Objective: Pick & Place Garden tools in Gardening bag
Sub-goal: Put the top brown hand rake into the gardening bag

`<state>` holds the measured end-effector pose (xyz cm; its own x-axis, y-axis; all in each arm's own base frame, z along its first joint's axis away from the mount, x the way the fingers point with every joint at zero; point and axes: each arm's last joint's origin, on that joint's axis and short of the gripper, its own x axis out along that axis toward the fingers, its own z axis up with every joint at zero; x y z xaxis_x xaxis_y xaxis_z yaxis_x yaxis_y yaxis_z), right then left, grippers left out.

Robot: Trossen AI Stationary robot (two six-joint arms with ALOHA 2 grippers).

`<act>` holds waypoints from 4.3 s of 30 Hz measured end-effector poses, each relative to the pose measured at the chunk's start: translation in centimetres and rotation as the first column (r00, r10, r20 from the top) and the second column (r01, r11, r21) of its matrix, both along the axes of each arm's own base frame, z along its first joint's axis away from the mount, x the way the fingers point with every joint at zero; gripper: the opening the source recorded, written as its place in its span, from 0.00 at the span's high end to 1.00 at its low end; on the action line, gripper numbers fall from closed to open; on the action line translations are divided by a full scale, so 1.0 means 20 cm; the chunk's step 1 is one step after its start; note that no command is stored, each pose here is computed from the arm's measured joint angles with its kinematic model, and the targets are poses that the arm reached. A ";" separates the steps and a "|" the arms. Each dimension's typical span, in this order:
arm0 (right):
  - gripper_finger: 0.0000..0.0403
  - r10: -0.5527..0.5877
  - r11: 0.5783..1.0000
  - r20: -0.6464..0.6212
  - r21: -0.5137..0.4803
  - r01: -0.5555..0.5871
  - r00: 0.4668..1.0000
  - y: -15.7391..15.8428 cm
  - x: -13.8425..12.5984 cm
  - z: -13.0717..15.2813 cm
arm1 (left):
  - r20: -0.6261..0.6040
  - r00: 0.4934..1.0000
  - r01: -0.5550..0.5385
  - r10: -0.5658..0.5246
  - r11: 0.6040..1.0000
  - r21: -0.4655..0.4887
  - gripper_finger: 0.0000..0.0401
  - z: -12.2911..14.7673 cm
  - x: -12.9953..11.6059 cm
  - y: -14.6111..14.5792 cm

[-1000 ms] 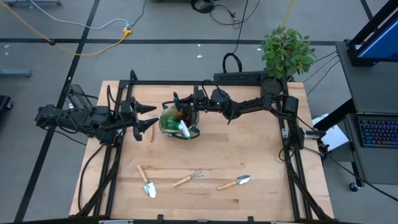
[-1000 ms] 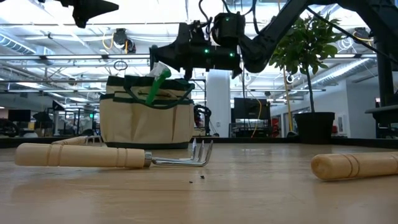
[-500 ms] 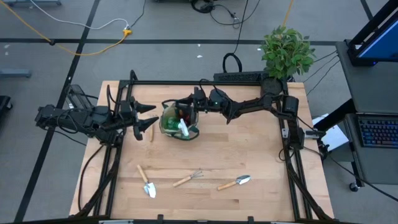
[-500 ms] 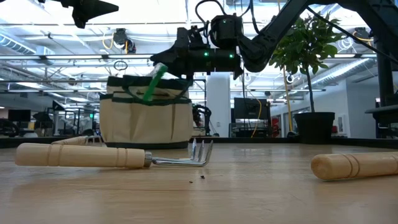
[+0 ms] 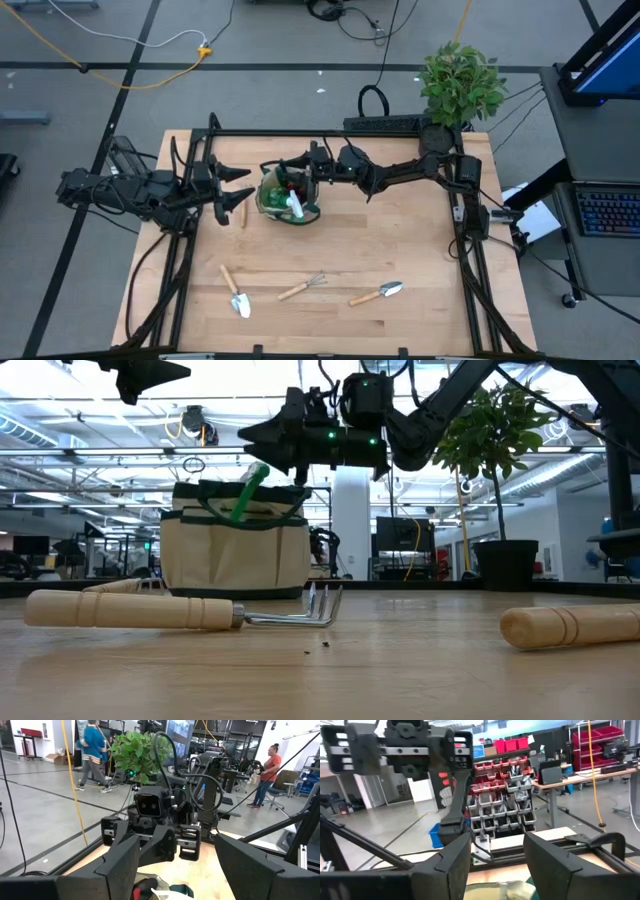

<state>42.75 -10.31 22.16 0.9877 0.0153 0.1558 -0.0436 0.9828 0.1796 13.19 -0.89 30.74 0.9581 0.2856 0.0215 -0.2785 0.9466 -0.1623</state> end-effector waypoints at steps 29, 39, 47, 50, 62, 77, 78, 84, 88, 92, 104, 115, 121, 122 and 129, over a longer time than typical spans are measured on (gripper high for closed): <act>0.59 0.046 0.940 -0.117 -0.330 -0.082 0.992 0.26 -0.48 0.73 | -0.001 1.000 0.002 -0.002 1.000 -0.008 0.34 0.00 0.00 0.00; 0.59 0.046 0.941 -0.134 -0.327 -0.088 0.990 0.30 -0.67 0.86 | -0.002 1.000 0.003 -0.003 1.000 -0.007 0.34 0.00 0.00 0.00; 0.59 0.018 0.929 -0.200 -0.358 -0.090 0.980 0.31 -0.81 0.90 | -0.019 1.000 0.001 -0.001 1.000 -0.007 0.34 -0.01 0.02 0.00; 0.59 -0.018 0.932 -0.199 -0.359 -0.056 0.980 0.32 -0.86 0.88 | -0.035 0.999 -0.002 0.001 1.000 -0.006 0.34 -0.02 0.04 -0.01; 0.59 -0.066 0.951 -0.061 -0.305 0.044 0.996 0.36 -1.14 0.71 | -0.131 0.986 -0.114 0.100 0.988 -0.103 0.34 -0.09 0.06 0.00; 0.59 -0.208 0.945 0.078 -0.242 0.221 0.975 0.39 -1.44 0.51 | -0.265 0.954 -0.215 0.144 0.940 -0.264 0.34 -0.19 0.03 0.01; 0.59 -0.208 0.945 0.084 -0.242 0.223 0.974 0.39 -1.46 0.50 | -0.281 0.949 -0.225 0.147 0.935 -0.273 0.34 -0.20 0.03 0.01; 0.59 -0.206 0.946 0.126 -0.229 0.231 0.970 0.41 -1.53 0.48 | -0.404 0.899 -0.312 0.169 0.895 -0.320 0.34 -0.27 -0.01 0.02; 0.59 -0.224 0.946 0.141 -0.208 0.250 0.964 0.41 -1.55 0.48 | -0.473 0.861 -0.368 0.184 0.868 -0.332 0.34 -0.31 -0.04 0.02; 0.59 -0.230 0.944 0.139 -0.207 0.255 0.963 0.41 -1.55 0.48 | -0.540 0.817 -0.427 0.201 0.841 -0.331 0.34 -0.35 -0.07 0.03; 0.59 -0.283 0.933 0.132 -0.192 0.305 0.950 0.40 -1.55 0.48 | -0.660 0.709 -0.572 0.250 0.751 -0.330 0.34 -0.41 -0.15 0.04; 0.59 -0.282 0.933 0.132 -0.192 0.303 0.950 0.40 -1.55 0.48 | -0.733 0.665 -0.484 0.145 0.831 -0.275 0.34 -0.43 -0.16 0.03; 0.59 -0.282 0.933 0.132 -0.192 0.304 0.950 0.40 -1.55 0.48 | -0.789 0.613 -0.287 0.044 0.943 -0.170 0.34 -0.43 -0.15 0.02; 0.59 -0.283 0.933 0.131 -0.192 0.304 0.950 0.40 -1.55 0.48 | -0.793 0.608 -0.276 0.043 0.948 -0.160 0.34 -0.43 -0.14 0.02; 0.59 -0.280 0.937 0.131 -0.176 0.300 0.951 0.40 -1.55 0.48 | -0.844 0.533 -0.312 0.058 0.941 -0.133 0.34 -0.48 -0.08 0.01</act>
<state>11.82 -2.32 31.75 0.9325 -0.2302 0.2783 0.2406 0.9706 -0.0033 11.67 -0.75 21.16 0.4389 0.3310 -0.8354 -0.5717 0.8201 0.0246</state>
